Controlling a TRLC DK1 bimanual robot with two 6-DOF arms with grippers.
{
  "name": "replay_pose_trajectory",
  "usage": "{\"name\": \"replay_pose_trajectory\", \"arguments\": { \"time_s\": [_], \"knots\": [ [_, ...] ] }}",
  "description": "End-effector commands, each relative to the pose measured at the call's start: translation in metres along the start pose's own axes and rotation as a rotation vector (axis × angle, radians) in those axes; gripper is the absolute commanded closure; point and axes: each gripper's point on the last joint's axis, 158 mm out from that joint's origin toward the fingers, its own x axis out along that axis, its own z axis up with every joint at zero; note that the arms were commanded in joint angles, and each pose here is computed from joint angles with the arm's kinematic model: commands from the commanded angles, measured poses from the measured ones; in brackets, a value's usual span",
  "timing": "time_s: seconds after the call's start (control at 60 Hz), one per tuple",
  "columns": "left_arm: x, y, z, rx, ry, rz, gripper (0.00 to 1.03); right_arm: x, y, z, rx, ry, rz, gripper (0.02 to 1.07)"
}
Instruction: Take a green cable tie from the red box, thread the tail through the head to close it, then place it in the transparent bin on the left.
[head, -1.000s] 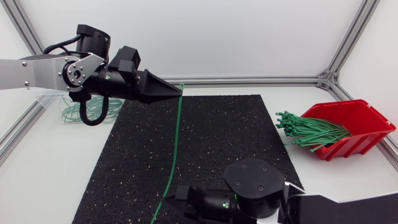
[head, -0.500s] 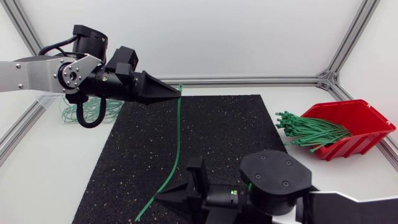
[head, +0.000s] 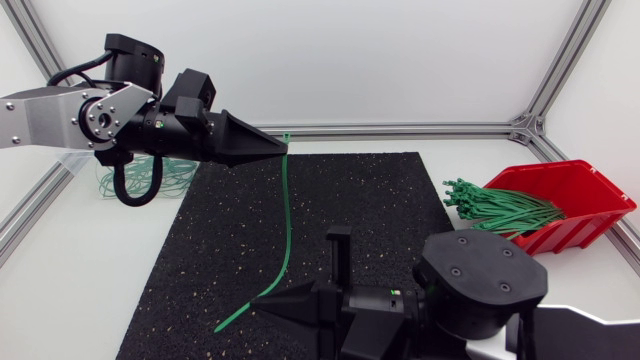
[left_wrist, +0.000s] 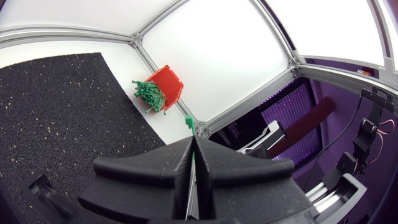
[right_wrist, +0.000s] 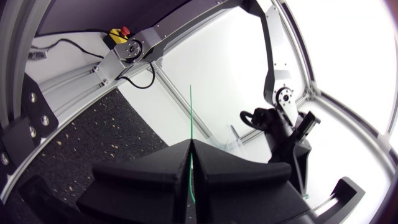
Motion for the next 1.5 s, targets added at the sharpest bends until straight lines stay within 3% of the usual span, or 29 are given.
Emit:
{"name": "replay_pose_trajectory", "arguments": {
  "time_s": [0.0, 0.233, 0.4, 0.533, 0.633, 1.05, 1.15, 1.483],
  "knots": [
    [-0.003, -0.005, -0.008, 0.004, 0.001, -0.002, 0.99, -0.003, -0.013, -0.001, 0.170, 0.037, -0.012, 1.01],
    [-0.005, -0.010, -0.015, 0.005, -0.001, -0.001, 0.99, -0.005, -0.031, 0.012, 0.492, 0.041, 0.027, 1.02],
    [-0.007, -0.014, -0.020, 0.014, -0.004, 0.004, 0.99, -0.008, -0.031, 0.025, 0.777, 0.066, 0.195, 1.02],
    [-0.005, -0.021, -0.024, 0.027, 0.001, 0.004, 0.99, -0.018, -0.050, 0.026, 1.071, 0.072, 0.138, 1.02],
    [-0.004, -0.025, -0.027, 0.038, 0.003, 0.008, 0.99, -0.023, -0.047, 0.033, 1.214, 0.093, 0.192, 1.02],
    [0.006, -0.029, -0.045, 0.057, 0.024, 0.024, 0.99, -0.038, -0.051, 0.077, 1.471, 0.002, 0.366, 1.02],
    [0.008, -0.030, -0.047, 0.062, 0.028, 0.031, 0.99, -0.042, -0.060, 0.080, 1.494, -0.015, 0.365, 1.02],
    [0.007, -0.024, -0.042, 0.067, -0.010, 0.079, 0.99, -0.057, -0.091, 0.063, 1.846, -0.001, 0.349, 1.01]
  ]
}}
